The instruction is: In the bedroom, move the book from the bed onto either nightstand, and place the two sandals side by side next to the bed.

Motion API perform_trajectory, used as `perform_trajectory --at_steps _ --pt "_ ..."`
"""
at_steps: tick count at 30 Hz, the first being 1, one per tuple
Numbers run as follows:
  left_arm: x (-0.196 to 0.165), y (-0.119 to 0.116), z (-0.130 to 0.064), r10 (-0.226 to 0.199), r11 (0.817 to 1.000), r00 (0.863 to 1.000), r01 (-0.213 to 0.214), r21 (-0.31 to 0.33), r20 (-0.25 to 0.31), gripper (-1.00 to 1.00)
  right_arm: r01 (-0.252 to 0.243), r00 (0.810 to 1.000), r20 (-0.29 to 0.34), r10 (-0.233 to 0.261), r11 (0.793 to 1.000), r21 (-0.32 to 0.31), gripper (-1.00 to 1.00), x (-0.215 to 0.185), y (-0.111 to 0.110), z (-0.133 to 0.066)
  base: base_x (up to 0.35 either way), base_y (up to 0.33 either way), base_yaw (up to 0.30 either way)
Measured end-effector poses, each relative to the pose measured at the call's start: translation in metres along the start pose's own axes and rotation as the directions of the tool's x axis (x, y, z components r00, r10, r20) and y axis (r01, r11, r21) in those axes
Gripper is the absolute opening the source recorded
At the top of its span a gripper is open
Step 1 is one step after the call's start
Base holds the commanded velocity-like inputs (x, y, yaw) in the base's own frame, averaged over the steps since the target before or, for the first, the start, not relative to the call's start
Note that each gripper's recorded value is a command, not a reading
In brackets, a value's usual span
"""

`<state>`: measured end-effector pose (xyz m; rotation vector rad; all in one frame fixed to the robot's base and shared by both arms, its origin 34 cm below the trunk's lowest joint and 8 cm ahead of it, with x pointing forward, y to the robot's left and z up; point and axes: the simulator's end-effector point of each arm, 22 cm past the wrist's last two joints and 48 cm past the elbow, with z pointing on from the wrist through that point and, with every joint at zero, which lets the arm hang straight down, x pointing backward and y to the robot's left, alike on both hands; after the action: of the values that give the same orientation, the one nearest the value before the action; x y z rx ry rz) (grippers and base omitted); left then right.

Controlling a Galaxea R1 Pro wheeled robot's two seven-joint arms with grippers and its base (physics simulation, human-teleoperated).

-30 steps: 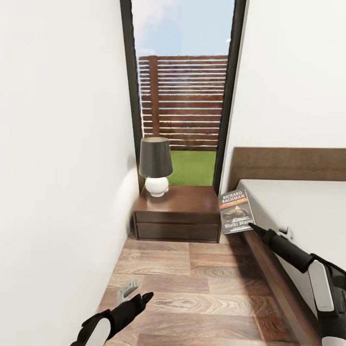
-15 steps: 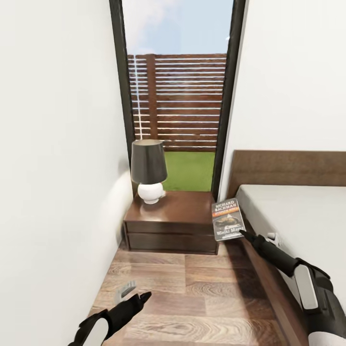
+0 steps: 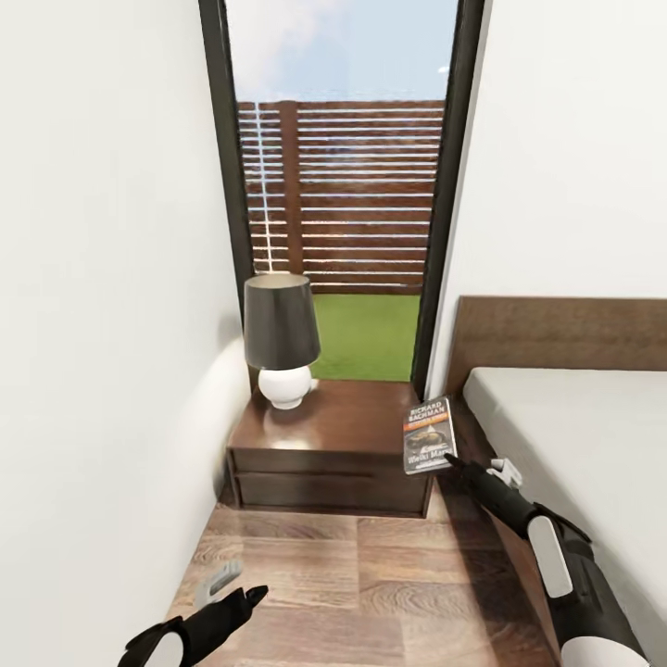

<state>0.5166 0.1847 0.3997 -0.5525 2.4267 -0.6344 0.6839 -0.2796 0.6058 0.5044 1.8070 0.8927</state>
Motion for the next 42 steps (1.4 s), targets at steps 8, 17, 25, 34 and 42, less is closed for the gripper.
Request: perform_trajectory --at_steps 8,17,25,34,42 --pt "0.003 0.002 0.001 -0.001 1.0 1.0 0.001 0.002 -0.007 1.0 0.003 1.0 -0.007 -0.003 1.0 0.016 -1.0 0.01 -0.003 0.006 0.326 0.0 0.0" --pt "0.004 0.003 0.001 -0.003 1.0 1.0 0.003 0.001 -0.006 1.0 -0.002 1.0 -0.022 0.003 1.0 0.026 -1.0 0.016 -0.004 0.009 0.326 0.0 0.0" --pt "0.008 0.009 0.002 -0.007 1.0 1.0 0.007 -0.009 -0.015 1.0 -0.036 0.995 -0.087 0.041 0.998 0.054 -1.0 0.036 -0.01 0.027 0.326 0.0 0.0" --pt "0.022 0.021 0.003 -0.018 0.999 0.999 0.017 -0.03 -0.037 1.0 -0.061 0.991 -0.118 0.069 0.996 0.067 -1.0 0.048 -0.014 0.037 0.292 0.0 0.0" --pt "0.043 0.039 0.003 -0.036 0.997 0.997 0.032 -0.066 -0.073 1.0 -0.068 0.99 -0.121 0.076 0.995 0.068 -1.0 0.05 -0.014 0.039 0.058 0.0 0.0"
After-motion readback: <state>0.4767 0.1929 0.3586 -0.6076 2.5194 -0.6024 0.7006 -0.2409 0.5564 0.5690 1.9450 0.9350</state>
